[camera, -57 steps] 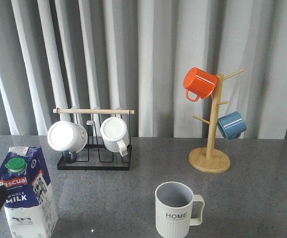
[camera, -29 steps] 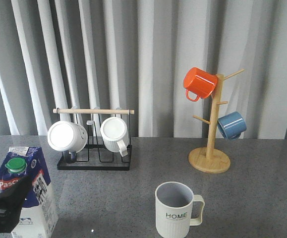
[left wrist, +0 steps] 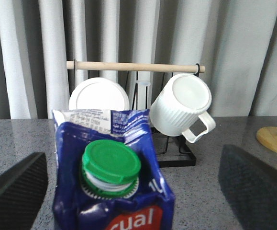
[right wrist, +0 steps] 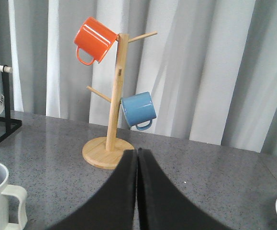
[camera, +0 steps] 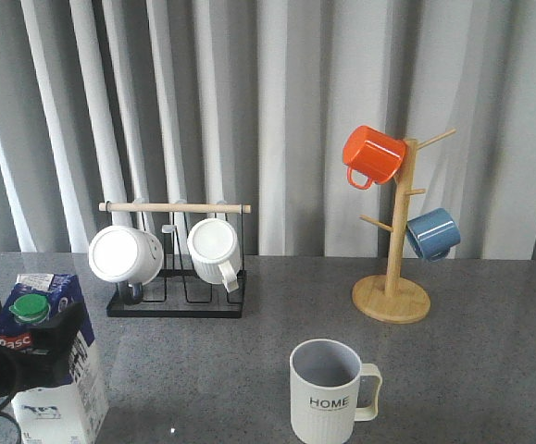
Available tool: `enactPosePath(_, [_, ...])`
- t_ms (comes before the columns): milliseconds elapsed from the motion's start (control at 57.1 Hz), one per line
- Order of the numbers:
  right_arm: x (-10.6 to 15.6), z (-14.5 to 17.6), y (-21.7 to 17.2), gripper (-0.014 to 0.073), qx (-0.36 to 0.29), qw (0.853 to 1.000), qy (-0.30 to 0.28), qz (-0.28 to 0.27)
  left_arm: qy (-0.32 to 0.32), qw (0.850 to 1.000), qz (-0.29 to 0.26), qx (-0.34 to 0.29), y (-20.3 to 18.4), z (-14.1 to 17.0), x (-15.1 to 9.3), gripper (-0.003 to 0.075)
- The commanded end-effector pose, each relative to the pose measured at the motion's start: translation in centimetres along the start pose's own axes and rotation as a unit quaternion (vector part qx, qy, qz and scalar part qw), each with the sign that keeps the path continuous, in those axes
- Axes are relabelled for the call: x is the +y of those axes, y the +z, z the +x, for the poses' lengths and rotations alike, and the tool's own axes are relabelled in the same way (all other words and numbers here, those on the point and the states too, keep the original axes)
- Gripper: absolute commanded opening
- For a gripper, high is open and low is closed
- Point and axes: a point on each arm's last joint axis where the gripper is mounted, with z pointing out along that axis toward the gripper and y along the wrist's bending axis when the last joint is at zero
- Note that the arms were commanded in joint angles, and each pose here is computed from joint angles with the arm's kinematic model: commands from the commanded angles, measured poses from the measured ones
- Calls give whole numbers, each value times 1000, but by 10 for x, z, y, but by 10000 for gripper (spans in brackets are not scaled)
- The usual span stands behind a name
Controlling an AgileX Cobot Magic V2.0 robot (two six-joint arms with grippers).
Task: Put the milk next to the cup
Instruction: 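Close the left gripper around the top of the milk carton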
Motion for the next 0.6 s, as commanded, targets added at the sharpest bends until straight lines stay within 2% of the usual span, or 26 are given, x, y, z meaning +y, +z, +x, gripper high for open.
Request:
enactPosePath(0, [-1,-14,-1,-6,-47,999,-6,1,-18,998,-8,-55,4,-18,0,713])
enactPosePath(578, [-1,-14,-1,-6,-47,999,-6,1,-13,998,-15,-53,23,4,5,701])
